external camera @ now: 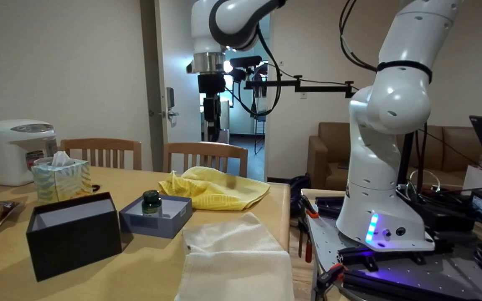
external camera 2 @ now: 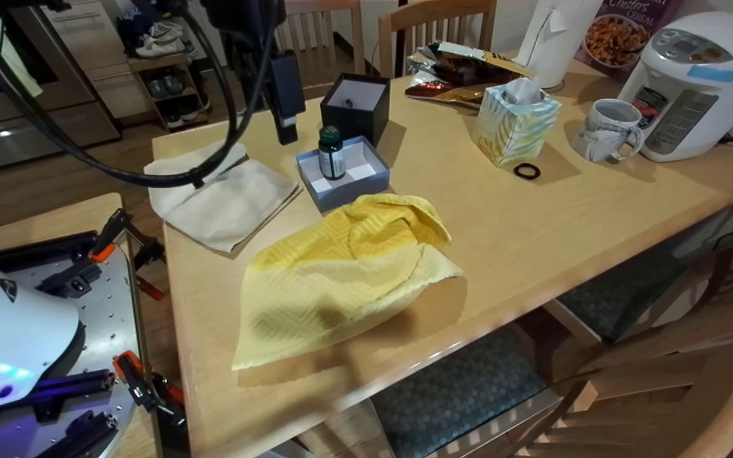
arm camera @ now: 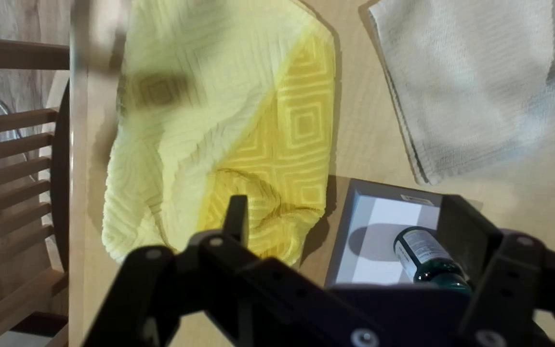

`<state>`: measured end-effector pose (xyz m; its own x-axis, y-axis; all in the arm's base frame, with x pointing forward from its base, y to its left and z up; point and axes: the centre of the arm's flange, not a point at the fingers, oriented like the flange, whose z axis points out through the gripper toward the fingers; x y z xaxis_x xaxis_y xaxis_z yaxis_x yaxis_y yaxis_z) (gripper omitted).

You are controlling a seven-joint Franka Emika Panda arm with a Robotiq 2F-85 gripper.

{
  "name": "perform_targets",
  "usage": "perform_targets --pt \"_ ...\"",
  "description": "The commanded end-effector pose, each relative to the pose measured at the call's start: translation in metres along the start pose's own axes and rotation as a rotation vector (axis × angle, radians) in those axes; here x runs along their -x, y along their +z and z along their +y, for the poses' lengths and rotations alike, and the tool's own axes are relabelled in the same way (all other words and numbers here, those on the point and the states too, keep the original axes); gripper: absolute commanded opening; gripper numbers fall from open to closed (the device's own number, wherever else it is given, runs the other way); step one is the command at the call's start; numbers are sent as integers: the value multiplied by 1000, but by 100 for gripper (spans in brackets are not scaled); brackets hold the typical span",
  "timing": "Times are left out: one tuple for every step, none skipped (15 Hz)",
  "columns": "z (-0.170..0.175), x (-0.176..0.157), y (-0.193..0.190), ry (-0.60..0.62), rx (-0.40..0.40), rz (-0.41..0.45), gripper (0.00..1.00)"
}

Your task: Use the yellow towel to wipe the left part of the table

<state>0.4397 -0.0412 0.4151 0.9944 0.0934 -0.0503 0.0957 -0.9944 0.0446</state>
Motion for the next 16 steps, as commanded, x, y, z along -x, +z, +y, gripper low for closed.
perform_targets --pt "4 -22 -7 -39 -61 -171 100" --pt "10 -33 -4 -28 -76 -228 100" --pt "16 -43 -4 -26 -101 -273 100" --pt "22 -54 -1 -24 -126 -315 100" --pt "27 -64 4 -30 -132 -298 100" --pt "33 -75 7 -15 -126 -276 100" --pt "39 -86 12 0 -130 -270 100" --pt "43 -96 20 14 -141 -277 100" --pt "48 -103 27 33 -146 -279 100" --pt "52 -109 36 59 -150 -281 100" --pt "56 -114 46 73 -149 -287 100" --pt "58 -116 58 94 -146 -290 100" --pt "60 -120 67 114 -143 -293 100" --pt "63 -121 80 140 -129 -301 100" --pt "67 -124 92 163 -114 -309 100" --pt "71 -127 107 184 -112 -332 100"
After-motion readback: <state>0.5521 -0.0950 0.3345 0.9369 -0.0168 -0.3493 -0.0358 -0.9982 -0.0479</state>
